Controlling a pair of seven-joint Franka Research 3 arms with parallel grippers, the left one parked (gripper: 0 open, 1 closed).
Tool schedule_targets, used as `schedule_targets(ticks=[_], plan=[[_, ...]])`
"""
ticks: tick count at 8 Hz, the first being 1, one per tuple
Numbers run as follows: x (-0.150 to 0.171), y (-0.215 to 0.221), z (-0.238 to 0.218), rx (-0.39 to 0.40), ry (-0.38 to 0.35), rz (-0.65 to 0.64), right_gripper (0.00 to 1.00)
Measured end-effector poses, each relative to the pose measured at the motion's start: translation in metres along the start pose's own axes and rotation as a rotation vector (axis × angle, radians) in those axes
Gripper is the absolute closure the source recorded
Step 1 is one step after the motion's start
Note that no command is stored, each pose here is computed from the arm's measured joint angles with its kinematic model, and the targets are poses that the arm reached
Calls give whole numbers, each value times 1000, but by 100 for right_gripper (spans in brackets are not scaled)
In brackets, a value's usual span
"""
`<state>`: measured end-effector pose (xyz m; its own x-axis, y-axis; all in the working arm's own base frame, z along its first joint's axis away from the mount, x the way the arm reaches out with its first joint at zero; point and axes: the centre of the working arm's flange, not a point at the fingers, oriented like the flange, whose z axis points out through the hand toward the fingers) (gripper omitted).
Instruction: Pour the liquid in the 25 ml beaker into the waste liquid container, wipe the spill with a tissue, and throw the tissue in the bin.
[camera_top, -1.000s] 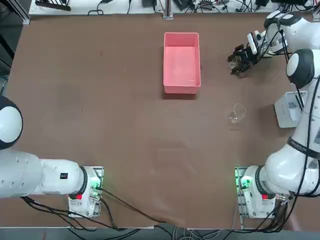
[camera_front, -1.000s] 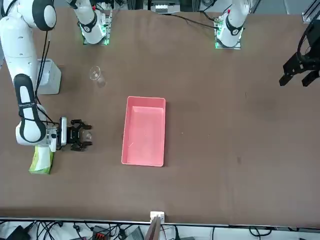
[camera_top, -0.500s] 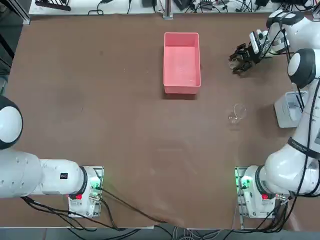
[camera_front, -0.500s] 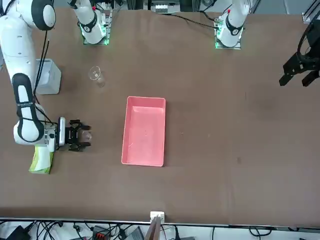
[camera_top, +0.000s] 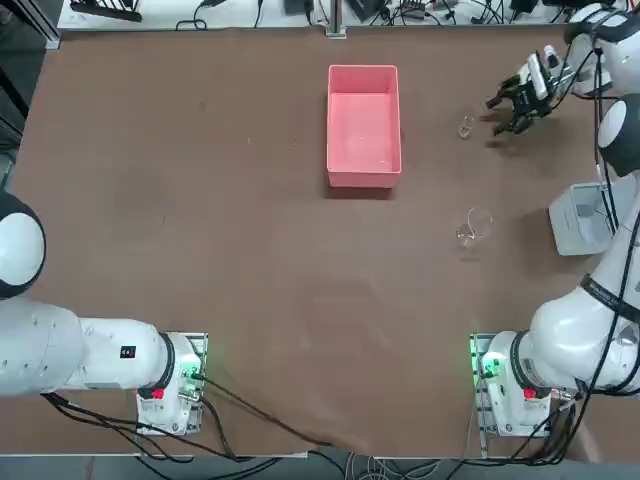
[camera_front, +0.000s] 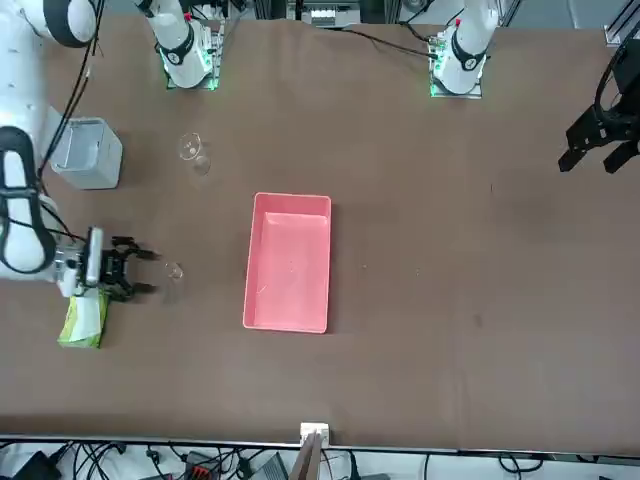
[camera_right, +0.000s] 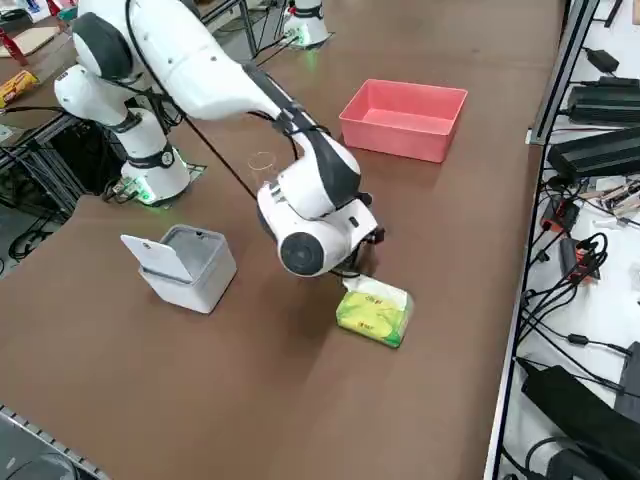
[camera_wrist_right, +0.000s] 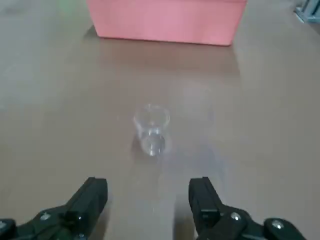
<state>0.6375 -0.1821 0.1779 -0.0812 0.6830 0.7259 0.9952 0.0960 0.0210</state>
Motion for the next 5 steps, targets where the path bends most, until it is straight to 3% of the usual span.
schedule_targets(ticks=[2,5], plan=[[13,-10,-66,-43,-95,22,0],[52,-11,-123,-101,-233,204,0]])
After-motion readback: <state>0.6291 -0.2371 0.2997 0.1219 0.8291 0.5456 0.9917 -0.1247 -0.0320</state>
